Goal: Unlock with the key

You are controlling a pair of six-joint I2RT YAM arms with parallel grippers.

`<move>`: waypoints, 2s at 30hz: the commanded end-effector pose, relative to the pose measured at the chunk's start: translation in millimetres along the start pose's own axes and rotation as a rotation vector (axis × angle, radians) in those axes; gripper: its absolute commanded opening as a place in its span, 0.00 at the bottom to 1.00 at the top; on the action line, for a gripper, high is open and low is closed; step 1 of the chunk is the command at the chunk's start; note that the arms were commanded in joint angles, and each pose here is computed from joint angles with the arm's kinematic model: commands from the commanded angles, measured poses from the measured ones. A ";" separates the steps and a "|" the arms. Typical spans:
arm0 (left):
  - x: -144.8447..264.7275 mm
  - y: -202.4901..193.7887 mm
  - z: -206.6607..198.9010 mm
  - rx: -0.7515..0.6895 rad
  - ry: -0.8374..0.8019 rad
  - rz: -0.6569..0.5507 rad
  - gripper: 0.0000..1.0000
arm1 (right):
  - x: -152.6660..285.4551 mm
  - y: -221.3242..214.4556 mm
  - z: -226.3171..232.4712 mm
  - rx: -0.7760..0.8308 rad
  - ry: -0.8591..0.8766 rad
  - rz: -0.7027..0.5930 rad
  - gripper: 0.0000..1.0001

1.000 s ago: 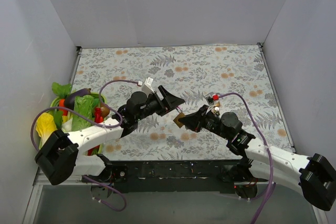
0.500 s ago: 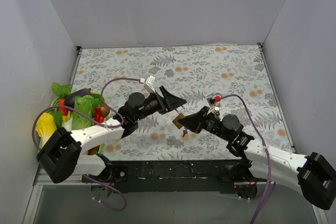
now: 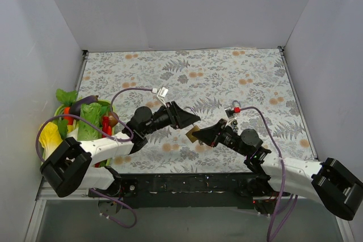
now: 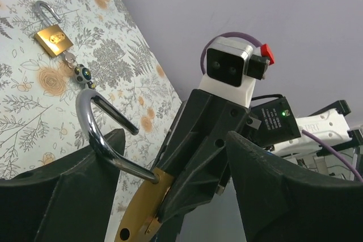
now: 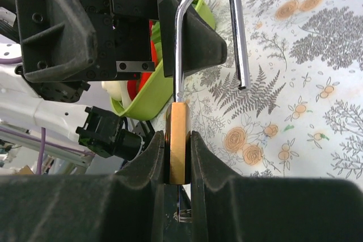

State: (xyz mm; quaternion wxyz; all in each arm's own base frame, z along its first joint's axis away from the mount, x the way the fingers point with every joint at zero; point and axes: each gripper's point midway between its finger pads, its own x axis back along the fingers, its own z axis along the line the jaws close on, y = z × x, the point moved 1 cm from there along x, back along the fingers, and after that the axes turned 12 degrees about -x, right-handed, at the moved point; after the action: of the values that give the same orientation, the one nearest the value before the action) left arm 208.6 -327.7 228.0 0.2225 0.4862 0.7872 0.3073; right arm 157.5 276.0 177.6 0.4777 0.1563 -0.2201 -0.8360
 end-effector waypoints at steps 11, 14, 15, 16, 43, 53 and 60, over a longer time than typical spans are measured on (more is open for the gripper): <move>3.4 -24.9 40.5 -0.116 0.138 0.100 0.72 | 7.6 -1.5 -43.9 -0.196 -0.125 -0.127 0.01; 4.5 -33.3 56.5 -0.105 0.203 0.137 0.76 | 8.8 -7.5 -56.8 -0.217 -0.170 -0.119 0.01; 6.2 -35.8 61.1 -0.100 0.220 0.145 0.77 | 9.0 -9.9 -59.8 -0.222 -0.180 -0.113 0.01; 7.0 -36.9 66.3 -0.097 0.243 0.147 0.78 | 9.3 -14.4 -66.5 -0.228 -0.203 -0.101 0.01; 24.5 -71.8 121.9 -0.010 0.495 0.305 0.78 | 6.3 -44.6 -115.2 -0.365 -0.324 -0.069 0.01; 44.5 -102.9 125.9 -0.095 0.583 0.337 0.89 | 7.3 -41.7 -126.6 -0.331 -0.394 -0.087 0.44; 57.0 -104.5 127.0 -0.229 0.616 0.351 0.98 | 10.1 -38.5 -130.7 -0.320 -0.436 -0.101 0.66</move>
State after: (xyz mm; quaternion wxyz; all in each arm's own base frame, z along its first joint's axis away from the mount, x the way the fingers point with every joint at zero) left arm 197.4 -289.3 56.7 -0.0420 0.5039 0.6962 0.5096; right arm 179.9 262.1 44.4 0.4186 -0.0958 -0.1605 -0.8887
